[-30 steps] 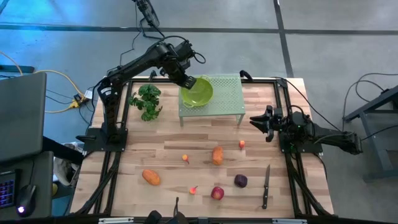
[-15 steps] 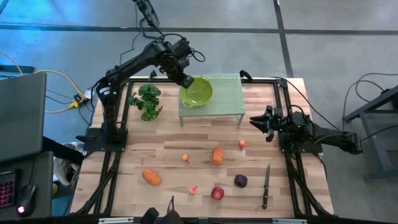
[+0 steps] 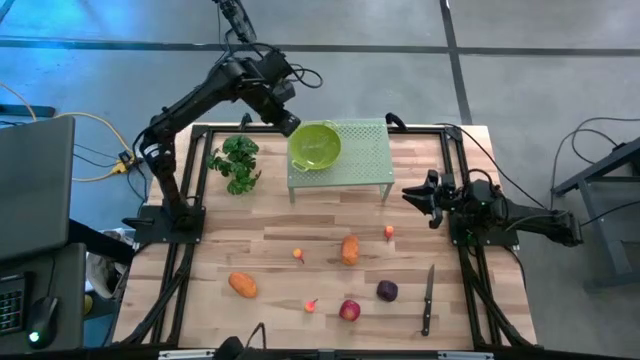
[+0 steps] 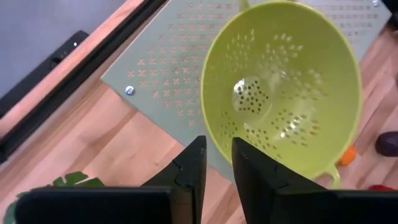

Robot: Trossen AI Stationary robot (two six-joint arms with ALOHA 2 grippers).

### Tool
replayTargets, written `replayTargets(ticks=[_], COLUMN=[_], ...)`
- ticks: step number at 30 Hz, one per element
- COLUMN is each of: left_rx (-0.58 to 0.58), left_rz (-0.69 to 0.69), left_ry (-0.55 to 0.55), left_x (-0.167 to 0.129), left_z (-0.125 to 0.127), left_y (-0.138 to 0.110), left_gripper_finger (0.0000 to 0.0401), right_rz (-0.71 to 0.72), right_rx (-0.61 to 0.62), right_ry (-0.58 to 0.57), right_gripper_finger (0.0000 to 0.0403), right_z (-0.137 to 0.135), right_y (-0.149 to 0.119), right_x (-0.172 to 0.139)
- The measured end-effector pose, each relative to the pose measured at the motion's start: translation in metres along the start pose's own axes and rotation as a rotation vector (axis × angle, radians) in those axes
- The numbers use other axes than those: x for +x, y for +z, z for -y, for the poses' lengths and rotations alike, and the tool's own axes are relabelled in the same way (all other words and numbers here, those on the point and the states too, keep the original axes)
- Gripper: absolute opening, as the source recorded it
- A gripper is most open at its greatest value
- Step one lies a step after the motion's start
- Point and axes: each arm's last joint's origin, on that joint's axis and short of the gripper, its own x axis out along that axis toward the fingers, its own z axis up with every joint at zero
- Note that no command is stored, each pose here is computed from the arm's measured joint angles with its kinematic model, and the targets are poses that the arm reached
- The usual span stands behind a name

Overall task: Pick & Place Fruit
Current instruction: Put the top orange pear into the green strainer bowl on the shelf

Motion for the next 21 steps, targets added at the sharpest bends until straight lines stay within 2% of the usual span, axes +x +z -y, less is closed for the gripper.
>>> replayTargets(ticks=[10, 15, 21], left_rx=[0.082, 0.157, 0.247], left_rz=[0.008, 0.057, 0.098], left_ry=[-0.001, -0.002, -0.041], left_x=[-0.043, -0.060, -0.058], left_z=[0.006, 0.020, 0.041], left_y=[-0.028, -0.045, -0.064], left_gripper_finger=[0.0074, 0.0074, 0.0074], right_rz=[0.072, 0.071, 0.058], right_rx=[0.005, 0.015, 0.011], right_ry=[0.152, 0.117, 0.129], right_gripper_finger=[0.0096, 0.0091, 0.0073], right_z=[-0.016, -0.019, -0.026], right_y=[0.007, 0.006, 0.005], right_x=[0.000, 0.003, 0.007])
